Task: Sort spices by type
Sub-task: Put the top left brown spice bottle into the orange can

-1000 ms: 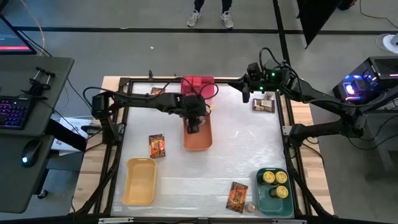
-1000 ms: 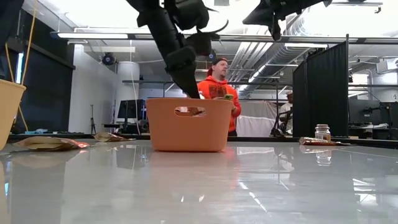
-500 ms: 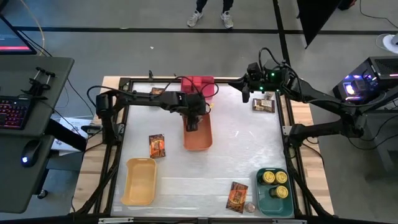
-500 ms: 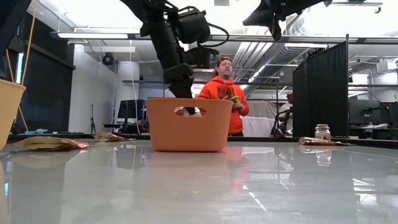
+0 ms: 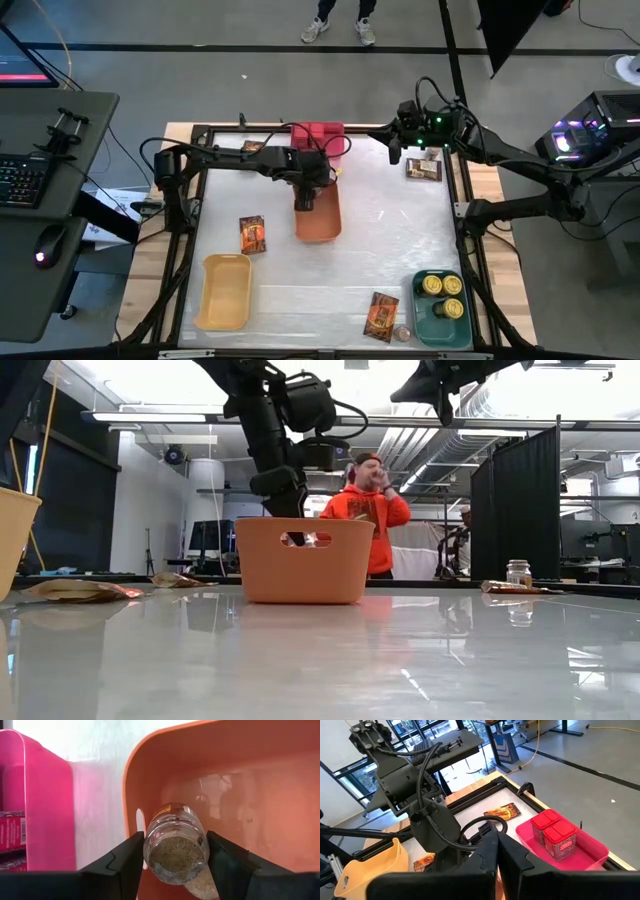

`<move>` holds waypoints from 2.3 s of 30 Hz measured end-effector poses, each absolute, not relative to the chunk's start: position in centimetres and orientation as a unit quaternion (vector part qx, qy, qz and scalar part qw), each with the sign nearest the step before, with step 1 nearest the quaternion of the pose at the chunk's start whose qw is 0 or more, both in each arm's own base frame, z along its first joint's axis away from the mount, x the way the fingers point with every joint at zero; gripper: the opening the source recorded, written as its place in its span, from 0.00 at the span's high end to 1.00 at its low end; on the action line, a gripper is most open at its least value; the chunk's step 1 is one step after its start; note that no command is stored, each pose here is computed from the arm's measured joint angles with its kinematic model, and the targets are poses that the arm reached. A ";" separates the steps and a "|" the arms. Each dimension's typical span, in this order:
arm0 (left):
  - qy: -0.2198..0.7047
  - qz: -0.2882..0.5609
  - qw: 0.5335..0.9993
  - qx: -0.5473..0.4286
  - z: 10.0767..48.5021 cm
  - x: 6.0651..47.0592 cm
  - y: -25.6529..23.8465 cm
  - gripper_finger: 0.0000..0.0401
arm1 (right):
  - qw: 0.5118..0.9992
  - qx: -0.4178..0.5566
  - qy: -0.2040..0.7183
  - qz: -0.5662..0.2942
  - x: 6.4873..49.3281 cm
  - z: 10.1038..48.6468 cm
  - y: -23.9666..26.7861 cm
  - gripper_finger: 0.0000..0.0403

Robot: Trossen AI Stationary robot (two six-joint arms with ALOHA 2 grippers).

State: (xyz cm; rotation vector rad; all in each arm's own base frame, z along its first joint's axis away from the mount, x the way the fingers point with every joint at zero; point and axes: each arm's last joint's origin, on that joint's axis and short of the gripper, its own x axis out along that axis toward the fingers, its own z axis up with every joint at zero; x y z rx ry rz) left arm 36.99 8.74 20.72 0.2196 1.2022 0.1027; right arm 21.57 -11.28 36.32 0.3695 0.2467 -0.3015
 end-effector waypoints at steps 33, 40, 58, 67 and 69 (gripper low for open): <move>0.508 0.107 0.851 -0.077 22.5 36.9 8.8 0.42 | 0.958 0.203 0.132 -0.156 22.2 35.7 -11.6 1.00; 0.503 0.108 0.850 -0.108 20.7 38.5 6.9 0.42 | 0.952 0.216 0.149 -0.156 23.0 34.8 -12.0 1.00; 0.523 0.158 0.834 -0.078 18.3 39.7 7.5 0.42 | 0.952 0.232 0.120 -0.159 23.1 35.3 -12.3 1.00; 0.547 0.154 0.817 -0.101 15.7 40.2 7.7 0.42 | 0.950 0.241 0.117 -0.160 23.1 35.3 -12.3 1.00; 0.550 0.154 0.815 -0.101 15.5 40.2 7.7 0.42 | 0.949 0.244 0.117 -0.160 23.1 35.3 -12.3 1.00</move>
